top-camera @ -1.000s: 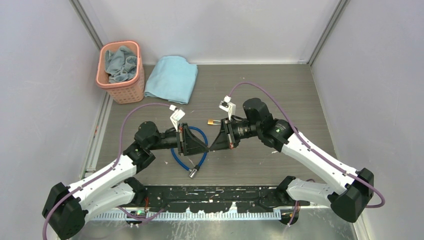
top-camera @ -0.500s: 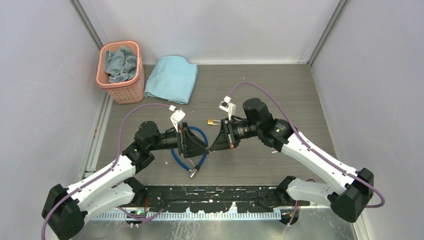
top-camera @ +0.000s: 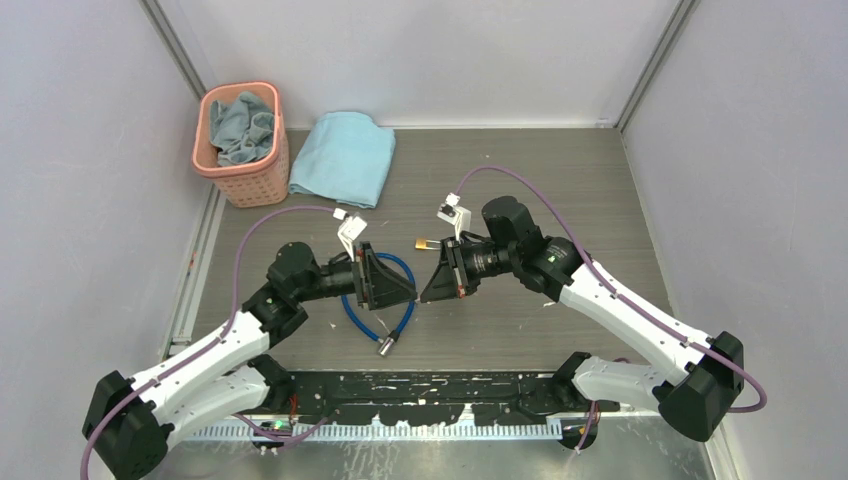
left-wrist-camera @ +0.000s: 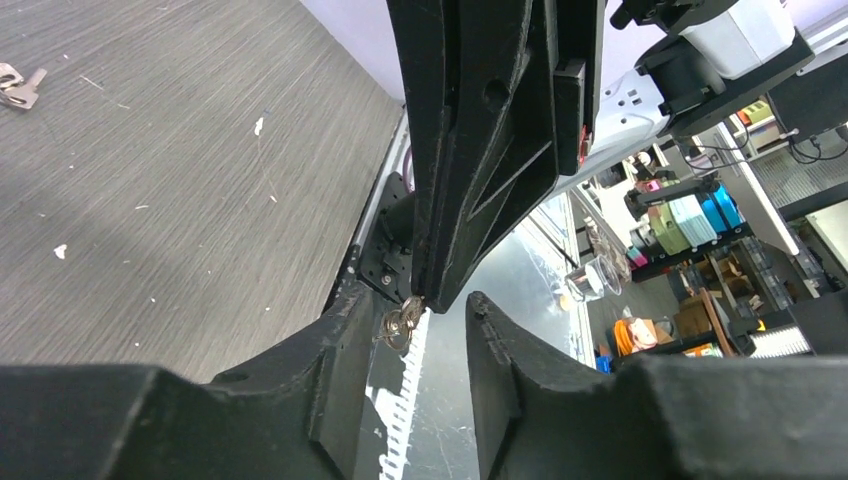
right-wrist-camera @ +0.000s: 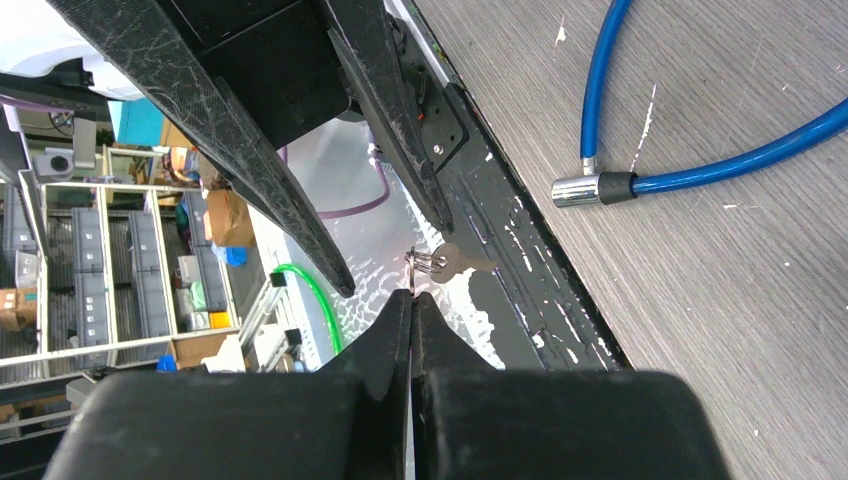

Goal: Unlock with the key

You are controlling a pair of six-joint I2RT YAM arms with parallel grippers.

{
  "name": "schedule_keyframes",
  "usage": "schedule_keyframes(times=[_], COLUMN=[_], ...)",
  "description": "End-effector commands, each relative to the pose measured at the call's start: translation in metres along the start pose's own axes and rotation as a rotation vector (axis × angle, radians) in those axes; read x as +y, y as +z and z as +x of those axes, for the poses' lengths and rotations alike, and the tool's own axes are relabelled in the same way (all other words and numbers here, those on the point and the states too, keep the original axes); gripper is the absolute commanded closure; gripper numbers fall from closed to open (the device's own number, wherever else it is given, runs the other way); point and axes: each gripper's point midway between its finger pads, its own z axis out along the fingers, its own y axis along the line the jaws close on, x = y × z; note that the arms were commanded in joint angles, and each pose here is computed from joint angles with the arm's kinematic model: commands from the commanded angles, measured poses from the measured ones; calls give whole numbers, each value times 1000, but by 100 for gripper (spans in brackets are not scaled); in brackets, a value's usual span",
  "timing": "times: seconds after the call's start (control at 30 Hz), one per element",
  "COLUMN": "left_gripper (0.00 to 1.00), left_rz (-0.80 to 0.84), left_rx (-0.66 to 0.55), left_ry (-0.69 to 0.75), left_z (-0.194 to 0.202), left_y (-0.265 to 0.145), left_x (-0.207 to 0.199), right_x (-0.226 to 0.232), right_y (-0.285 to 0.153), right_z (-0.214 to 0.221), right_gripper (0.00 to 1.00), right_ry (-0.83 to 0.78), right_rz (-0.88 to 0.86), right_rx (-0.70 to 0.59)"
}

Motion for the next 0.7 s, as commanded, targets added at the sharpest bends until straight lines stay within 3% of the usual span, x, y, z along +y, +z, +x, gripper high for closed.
schedule_keyframes(times=[0.0,0.27,0.67], left_gripper=[63,73,69], left_rz=[74,107,116], left_rx=[-38,-1,30], left_ry=[61,56,64], left_z=[-14,-7,0], left_y=[3,4,2], left_x=[-17,-20,-20], right_x=[19,23,29], right_y=[-4,-5,-7], right_z=[-15,-15,-14], right_gripper=[99,99,99], right_ry=[-62,-72,-85], right_rz=[-53,-73,-97], right_rx=[-42,-42,-42])
